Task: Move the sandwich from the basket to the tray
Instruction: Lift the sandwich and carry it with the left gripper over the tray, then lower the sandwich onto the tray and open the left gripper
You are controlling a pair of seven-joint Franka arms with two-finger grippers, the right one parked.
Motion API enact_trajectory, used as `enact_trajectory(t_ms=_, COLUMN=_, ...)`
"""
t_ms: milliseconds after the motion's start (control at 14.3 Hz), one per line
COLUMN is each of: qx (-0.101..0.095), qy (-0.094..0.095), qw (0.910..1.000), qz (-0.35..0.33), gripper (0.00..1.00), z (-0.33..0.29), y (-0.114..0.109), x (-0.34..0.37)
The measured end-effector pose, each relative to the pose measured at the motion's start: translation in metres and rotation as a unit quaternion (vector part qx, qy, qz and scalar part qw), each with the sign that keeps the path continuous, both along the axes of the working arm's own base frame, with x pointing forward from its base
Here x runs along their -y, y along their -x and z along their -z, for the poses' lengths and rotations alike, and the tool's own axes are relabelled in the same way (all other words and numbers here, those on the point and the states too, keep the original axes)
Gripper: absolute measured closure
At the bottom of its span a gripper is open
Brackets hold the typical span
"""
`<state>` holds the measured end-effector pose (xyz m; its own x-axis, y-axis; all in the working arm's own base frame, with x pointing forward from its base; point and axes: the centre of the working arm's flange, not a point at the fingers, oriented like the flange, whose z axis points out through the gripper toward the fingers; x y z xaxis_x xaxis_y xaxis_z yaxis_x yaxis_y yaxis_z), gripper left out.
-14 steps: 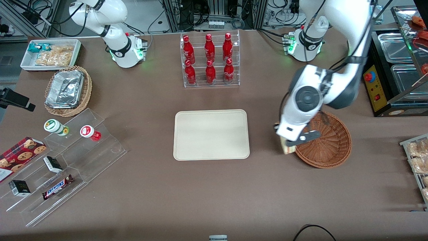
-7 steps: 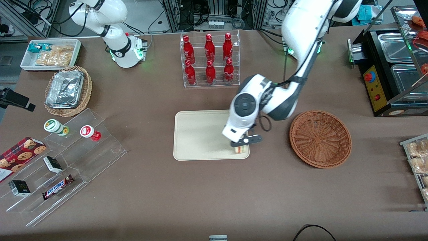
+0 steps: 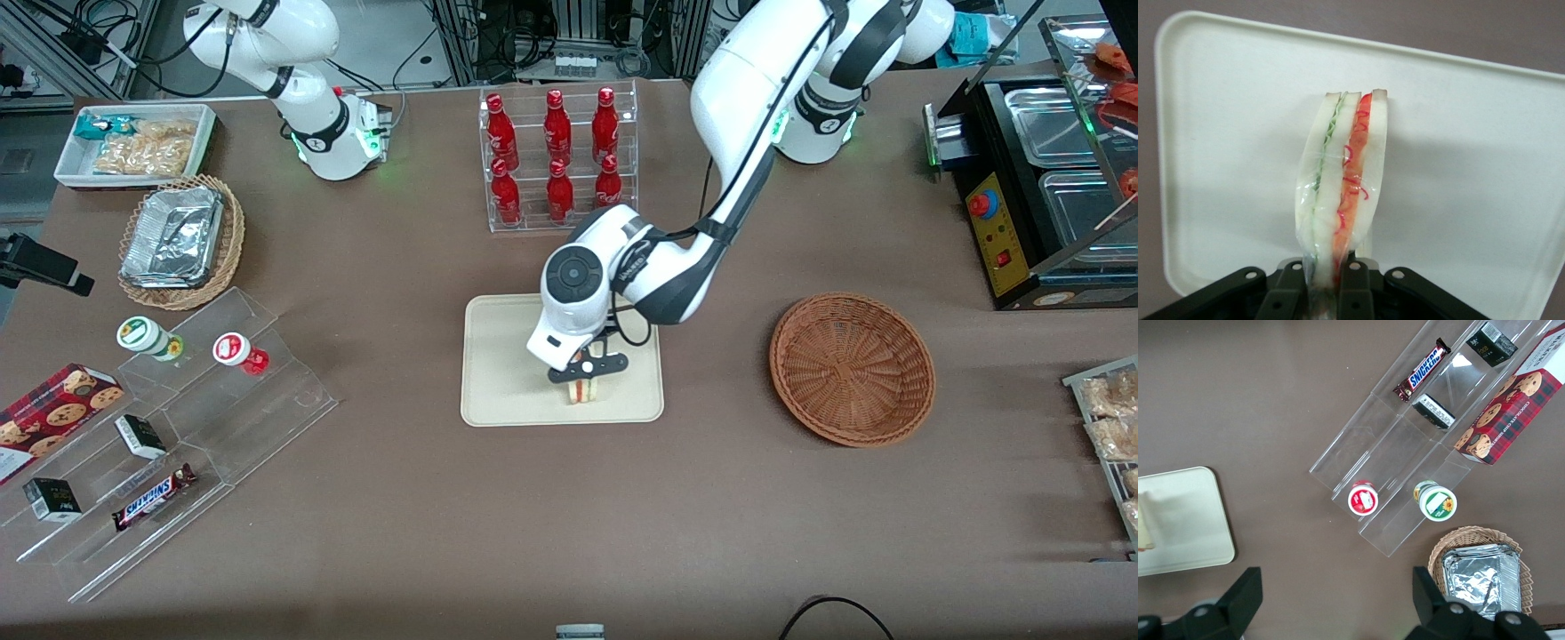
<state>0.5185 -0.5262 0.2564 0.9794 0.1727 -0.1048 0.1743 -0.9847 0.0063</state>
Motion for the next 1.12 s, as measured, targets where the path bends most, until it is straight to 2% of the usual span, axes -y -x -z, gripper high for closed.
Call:
enact_trajectory(t_ms=209, qx=0.002, qy=0.004, qw=1.0000, qz=0.005, gripper=0.85, z=0.016, y=0.008, x=0.010)
enact_trajectory(t_ms=349, qx=0.001, qy=0.003, qw=1.0000, qz=0.005, gripper=0.70, z=0.018, y=0.010, x=0.012)
enact_trajectory(t_ms=698, qx=0.016, qy=0.016, qw=0.9997, qz=0.002, gripper=0.22, z=-0.011, y=0.002, x=0.015)
enact_trajectory(t_ms=767, qx=0.017, qy=0.013, qw=0.9998, qz=0.001, gripper=0.10, z=-0.024, y=0.000, x=0.012)
enact_trajectory(t_ms=837, qx=0.011, qy=0.001, qw=0.9999, qz=-0.001, gripper=0.01, z=-0.039, y=-0.002, x=0.005)
enact_trajectory(t_ms=977, qx=-0.008, qy=-0.030, qw=0.9994, qz=-0.013, gripper=0.00, z=-0.069, y=-0.010, x=-0.023)
enact_trajectory(t_ms=1116, qx=-0.021, qy=-0.045, qw=0.9985, qz=-0.021, gripper=0.00, z=-0.090, y=-0.026, x=-0.063)
